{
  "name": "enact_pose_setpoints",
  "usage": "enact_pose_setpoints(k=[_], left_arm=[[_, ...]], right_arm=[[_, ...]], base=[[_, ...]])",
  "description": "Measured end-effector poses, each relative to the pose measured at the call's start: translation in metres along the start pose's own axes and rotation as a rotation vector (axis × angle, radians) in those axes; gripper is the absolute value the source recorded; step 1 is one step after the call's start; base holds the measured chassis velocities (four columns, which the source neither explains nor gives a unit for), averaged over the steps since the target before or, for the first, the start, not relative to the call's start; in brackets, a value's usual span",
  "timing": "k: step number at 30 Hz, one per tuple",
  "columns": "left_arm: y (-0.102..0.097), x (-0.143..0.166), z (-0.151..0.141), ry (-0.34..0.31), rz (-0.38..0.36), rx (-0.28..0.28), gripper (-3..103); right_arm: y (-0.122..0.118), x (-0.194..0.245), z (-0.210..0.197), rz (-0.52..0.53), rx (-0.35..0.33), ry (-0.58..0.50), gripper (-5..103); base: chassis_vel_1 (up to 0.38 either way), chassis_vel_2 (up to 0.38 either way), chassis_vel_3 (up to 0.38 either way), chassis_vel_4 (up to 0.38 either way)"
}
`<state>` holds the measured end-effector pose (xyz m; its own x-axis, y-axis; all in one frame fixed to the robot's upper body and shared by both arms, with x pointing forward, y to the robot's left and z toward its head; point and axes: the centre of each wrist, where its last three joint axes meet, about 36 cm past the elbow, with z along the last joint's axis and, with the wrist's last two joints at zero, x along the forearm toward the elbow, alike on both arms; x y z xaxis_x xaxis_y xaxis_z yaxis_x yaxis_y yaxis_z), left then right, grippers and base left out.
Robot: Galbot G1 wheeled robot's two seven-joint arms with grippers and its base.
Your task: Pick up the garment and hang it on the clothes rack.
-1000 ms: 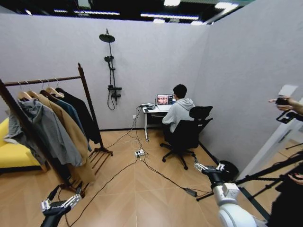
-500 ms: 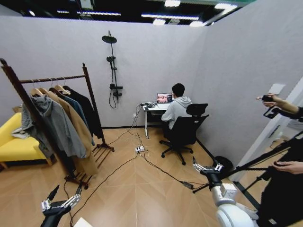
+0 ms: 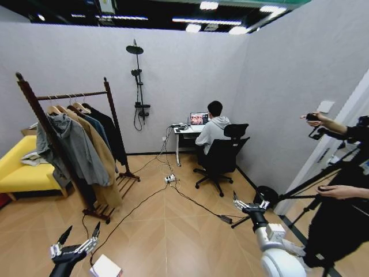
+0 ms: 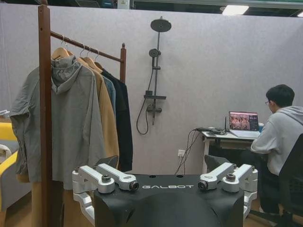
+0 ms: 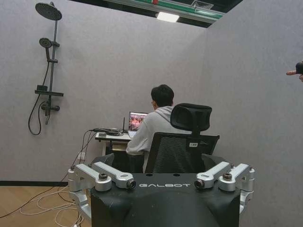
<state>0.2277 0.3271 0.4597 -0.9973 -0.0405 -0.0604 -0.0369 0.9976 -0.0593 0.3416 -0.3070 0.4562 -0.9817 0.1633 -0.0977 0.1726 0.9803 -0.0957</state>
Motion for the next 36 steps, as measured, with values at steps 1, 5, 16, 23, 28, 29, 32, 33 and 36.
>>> enact_pose_setpoints(k=[1,5,16,23,28,29,32,33,36], left_arm=[[0.000,0.000,0.000,0.000,0.000,0.000,100],[0.000,0.000,0.000,0.000,0.000,0.000,100],[0.000,0.000,0.000,0.000,0.000,0.000,100],[0.000,0.000,0.000,0.000,0.000,0.000,100],[0.000,0.000,0.000,0.000,0.000,0.000,100],[0.000,0.000,0.000,0.000,0.000,0.000,100],[0.000,0.000,0.000,0.000,0.000,0.000,100],[0.000,0.000,0.000,0.000,0.000,0.000,100],[0.000,0.000,0.000,0.000,0.000,0.000,100]], right_arm=[[0.001,0.000,0.000,-0.001,-0.002,0.000,100],[0.002,-0.001,-0.001,-0.003,-0.005,-0.009,100],[0.008,0.000,-0.007,-0.043,-0.027,-0.019,100],[0.015,0.000,-0.015,-0.154,-0.121,-0.007,100],[0.037,0.018,-0.027,-0.173,-0.154,0.006,100],[0.038,0.024,-0.030,-0.175,-0.144,0.011,100],[0.031,0.033,-0.033,-0.181,-0.116,0.015,100],[0.024,0.036,-0.033,-0.174,-0.105,0.019,100],[0.010,0.039,-0.034,-0.154,-0.102,0.021,100]], base=[[0.124,-0.098,-0.119,0.095],[0.116,-0.110,-0.117,0.095],[0.026,-0.024,-0.030,0.024],[0.000,0.000,0.000,0.000],[0.000,0.000,0.000,0.000],[0.000,0.000,0.000,0.000],[0.000,0.000,0.000,0.000],[0.000,0.000,0.000,0.000],[0.000,0.000,0.000,0.000]])
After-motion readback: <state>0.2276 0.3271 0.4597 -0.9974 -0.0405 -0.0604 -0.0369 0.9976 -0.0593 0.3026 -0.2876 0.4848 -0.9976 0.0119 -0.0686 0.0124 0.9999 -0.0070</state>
